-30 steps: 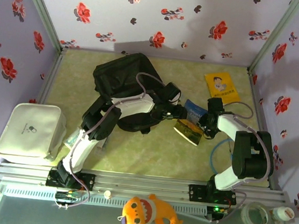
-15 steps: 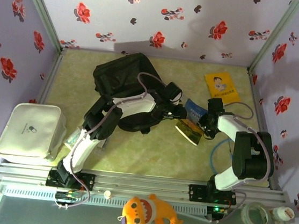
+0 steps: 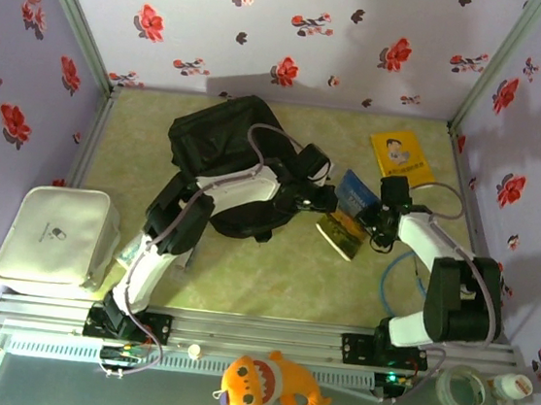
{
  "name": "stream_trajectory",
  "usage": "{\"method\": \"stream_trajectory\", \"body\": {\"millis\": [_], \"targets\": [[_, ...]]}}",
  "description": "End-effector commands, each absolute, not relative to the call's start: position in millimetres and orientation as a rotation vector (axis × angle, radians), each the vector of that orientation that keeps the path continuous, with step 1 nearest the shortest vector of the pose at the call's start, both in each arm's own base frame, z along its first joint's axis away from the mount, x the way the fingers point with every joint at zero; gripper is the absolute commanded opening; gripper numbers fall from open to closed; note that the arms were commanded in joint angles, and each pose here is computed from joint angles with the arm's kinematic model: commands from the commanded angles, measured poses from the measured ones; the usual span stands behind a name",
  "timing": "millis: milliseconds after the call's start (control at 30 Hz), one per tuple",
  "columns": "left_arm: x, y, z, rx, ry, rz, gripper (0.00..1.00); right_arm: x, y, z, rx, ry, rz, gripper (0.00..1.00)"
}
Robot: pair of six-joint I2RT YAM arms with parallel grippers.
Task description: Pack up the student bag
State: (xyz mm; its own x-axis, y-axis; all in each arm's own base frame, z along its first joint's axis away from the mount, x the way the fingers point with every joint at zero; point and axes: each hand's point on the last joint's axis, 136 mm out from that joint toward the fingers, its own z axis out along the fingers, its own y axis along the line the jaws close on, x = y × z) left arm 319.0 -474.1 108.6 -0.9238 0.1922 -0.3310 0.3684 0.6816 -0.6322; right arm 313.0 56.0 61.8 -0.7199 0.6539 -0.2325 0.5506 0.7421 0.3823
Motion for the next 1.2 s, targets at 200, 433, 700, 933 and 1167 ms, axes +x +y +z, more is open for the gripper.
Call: {"method": "stream_trajectory", "body": {"millis": [200,433,700,933,1167], "targets": [[371.6,-385.3,258.6,0.227,2.197,-1.083,0.0,332.1,105.1,161.1,0.703,2.278,0.924,0.75],[385.0,-327.2,295.2,-0.026,2.035,-1.102,0.0,340.7,138.9,200.4,0.656,2.104,1.267,0.89],[391.3,-297.3,329.6,-0.292,1.81,-1.269,0.0,345.6,184.7,233.9,0.641,1.969,1.543,0.96],[394.9,-296.1,352.1,-0.416,1.645,-1.458,0.0,348.3,232.6,260.1,0.622,1.846,1.8,0.97],[397.0,-296.4,356.2,-0.451,1.627,-1.491,0.0,355.9,249.7,280.4,0.605,1.745,1.888,0.96]]}}
